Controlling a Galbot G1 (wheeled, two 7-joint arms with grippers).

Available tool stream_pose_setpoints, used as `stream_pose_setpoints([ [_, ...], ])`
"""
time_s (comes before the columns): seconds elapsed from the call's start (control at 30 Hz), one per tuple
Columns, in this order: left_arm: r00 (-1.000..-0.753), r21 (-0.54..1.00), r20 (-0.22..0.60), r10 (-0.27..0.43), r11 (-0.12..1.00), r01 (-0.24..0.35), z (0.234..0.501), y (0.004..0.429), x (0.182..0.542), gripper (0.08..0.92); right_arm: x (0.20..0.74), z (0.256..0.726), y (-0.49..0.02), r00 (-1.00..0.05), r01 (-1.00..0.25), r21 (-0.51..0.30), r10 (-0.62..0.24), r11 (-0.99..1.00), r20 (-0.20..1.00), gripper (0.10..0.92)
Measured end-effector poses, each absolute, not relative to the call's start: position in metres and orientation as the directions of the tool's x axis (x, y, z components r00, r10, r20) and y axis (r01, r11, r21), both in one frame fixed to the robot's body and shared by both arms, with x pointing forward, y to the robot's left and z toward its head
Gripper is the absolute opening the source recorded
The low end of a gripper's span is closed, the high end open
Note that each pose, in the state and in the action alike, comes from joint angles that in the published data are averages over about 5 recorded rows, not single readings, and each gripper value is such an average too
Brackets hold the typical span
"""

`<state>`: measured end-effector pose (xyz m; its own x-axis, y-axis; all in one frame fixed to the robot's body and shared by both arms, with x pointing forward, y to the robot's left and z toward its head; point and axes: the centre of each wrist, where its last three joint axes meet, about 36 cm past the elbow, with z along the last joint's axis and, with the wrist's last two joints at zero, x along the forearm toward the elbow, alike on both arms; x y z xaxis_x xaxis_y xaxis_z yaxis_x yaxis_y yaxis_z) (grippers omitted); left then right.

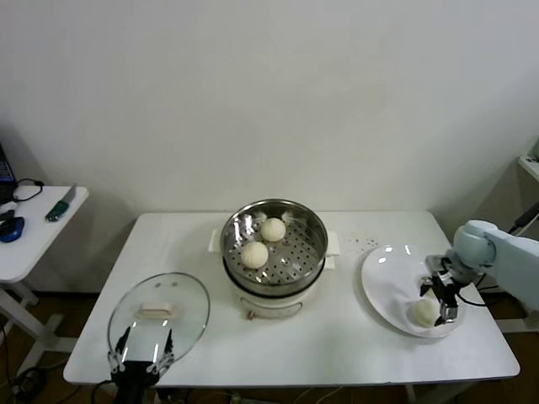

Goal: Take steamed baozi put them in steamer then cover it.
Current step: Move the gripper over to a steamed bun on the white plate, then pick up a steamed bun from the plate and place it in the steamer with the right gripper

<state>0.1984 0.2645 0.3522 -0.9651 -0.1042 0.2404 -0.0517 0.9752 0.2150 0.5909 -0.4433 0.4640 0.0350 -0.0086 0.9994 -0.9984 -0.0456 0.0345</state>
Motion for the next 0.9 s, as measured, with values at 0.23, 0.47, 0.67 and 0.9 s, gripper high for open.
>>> stream_pose_setpoints([
  [0.23, -0.965, 0.214, 0.241, -0.106, 0.975, -0.053, 0.351, 0.265, 0.199, 0.823, 0.593, 0.459, -0.441, 0.047, -0.997, 0.047, 0.003, -0.055, 0.999, 0.786],
  [0.47, -0.965, 0.213, 0.241, -0.107, 0.976, -0.055, 0.35, 0.266, 0.199, 0.823, 0.594, 0.456, -0.441, 0.058, -0.997, 0.059, 0.011, -0.058, 0.998, 0.724],
  [0.67, -0.965, 0.212, 0.241, -0.107, 0.976, -0.056, 0.35, 0.266, 0.2, 0.823, 0.595, 0.457, -0.442, 0.061, -0.996, 0.062, 0.011, -0.062, 0.998, 0.698],
  [0.9, -0.965, 0.211, 0.241, -0.105, 0.976, -0.054, 0.351, 0.265, 0.199, 0.823, 0.602, 0.467, -0.435, 0.053, -0.994, 0.052, 0.0, -0.092, 0.999, 0.69],
])
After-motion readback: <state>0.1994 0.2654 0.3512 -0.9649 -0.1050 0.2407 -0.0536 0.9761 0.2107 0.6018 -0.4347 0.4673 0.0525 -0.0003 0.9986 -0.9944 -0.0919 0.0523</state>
